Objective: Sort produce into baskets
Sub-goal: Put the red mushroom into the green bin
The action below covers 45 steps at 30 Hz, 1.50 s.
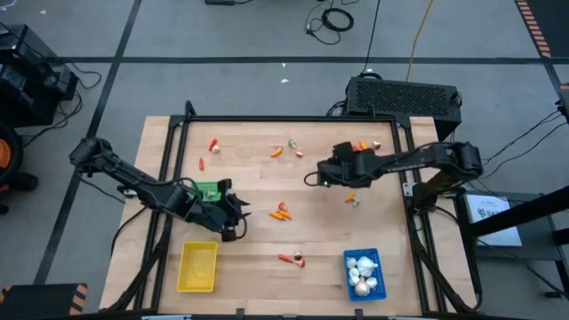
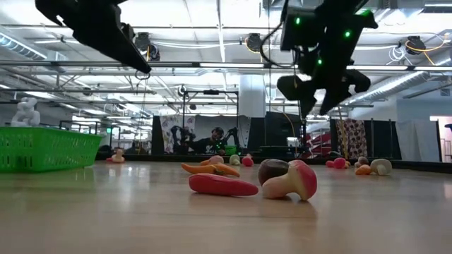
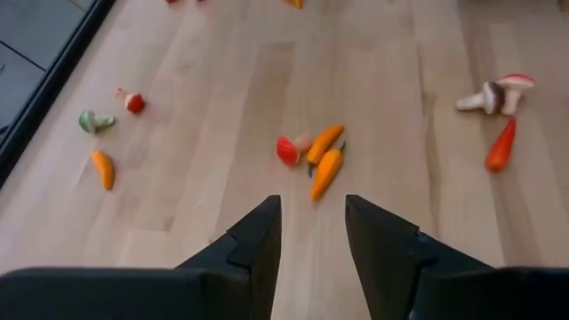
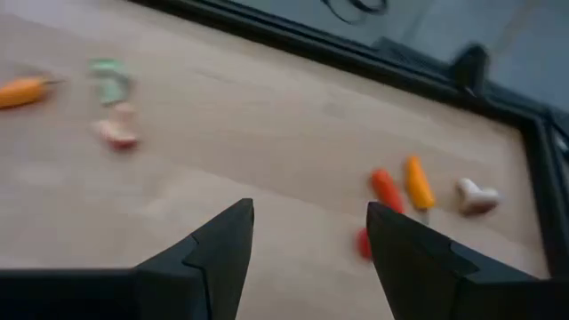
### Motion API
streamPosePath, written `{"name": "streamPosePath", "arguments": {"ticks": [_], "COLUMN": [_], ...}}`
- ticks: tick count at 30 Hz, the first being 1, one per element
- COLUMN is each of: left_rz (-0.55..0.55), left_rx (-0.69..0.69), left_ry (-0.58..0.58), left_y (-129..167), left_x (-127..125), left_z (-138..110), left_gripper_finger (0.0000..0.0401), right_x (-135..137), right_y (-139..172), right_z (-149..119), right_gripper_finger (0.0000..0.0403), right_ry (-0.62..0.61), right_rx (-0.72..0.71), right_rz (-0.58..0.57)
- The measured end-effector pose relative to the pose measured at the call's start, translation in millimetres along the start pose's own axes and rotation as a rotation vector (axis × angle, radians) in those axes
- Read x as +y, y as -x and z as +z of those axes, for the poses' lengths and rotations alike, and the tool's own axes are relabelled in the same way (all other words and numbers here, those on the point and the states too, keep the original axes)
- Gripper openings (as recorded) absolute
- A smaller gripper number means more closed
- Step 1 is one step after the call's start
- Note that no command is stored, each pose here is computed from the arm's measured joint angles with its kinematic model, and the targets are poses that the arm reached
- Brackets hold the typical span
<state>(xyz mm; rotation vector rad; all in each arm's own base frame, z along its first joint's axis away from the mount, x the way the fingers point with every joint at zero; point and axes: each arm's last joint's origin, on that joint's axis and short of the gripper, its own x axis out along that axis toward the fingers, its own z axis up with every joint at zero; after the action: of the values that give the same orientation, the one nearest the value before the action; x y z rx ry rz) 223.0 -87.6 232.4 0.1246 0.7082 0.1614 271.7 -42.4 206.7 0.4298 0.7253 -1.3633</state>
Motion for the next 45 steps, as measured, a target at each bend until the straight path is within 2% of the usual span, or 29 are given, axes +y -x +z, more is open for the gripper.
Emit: {"name": "streamPosePath", "arguments": {"ticks": [4, 9, 20, 33, 38, 45], "left_rz": [-0.022, -0.051, -0.046, -0.045, -0.045, -0.045], "left_rx": [-0.003, -0.012, -0.035, -0.035, -0.035, -0.035], "left_ry": [0.007, -0.012, -0.013, -0.011, -0.011, -0.011], "left_y": [2.8, 7.1, 8.5, 8.4, 8.4, 8.4], "left_x": [-5.3, -13.0, -15.2, -15.1, -15.2, -15.2], "left_z": [-1.3, -2.7, -1.6, -1.5, -1.5, -1.5], "left_gripper_finger": [0.0135, 0.0135, 0.0135, 0.0135, 0.0135, 0.0135], "right_x": [-11.1, -23.1, -36.6, -47.6, -48.9, -47.8], "right_y": [-15.2, -38.6, -74.3, -89.3, -92.8, -93.3], "right_z": [1.5, -11.8, -43.3, -67.8, -68.3, -67.8], "right_gripper_finger": [0.021, 0.021, 0.021, 0.0209, 0.0182, 0.0102], "right_ry": [-0.059, -0.121, -0.243, -0.331, -0.339, -0.302], "right_rx": [0.08, 0.099, 0.078, 0.046, 0.048, 0.065], "right_rz": [-0.098, -0.189, -0.146, -0.091, -0.078, -0.061]}}
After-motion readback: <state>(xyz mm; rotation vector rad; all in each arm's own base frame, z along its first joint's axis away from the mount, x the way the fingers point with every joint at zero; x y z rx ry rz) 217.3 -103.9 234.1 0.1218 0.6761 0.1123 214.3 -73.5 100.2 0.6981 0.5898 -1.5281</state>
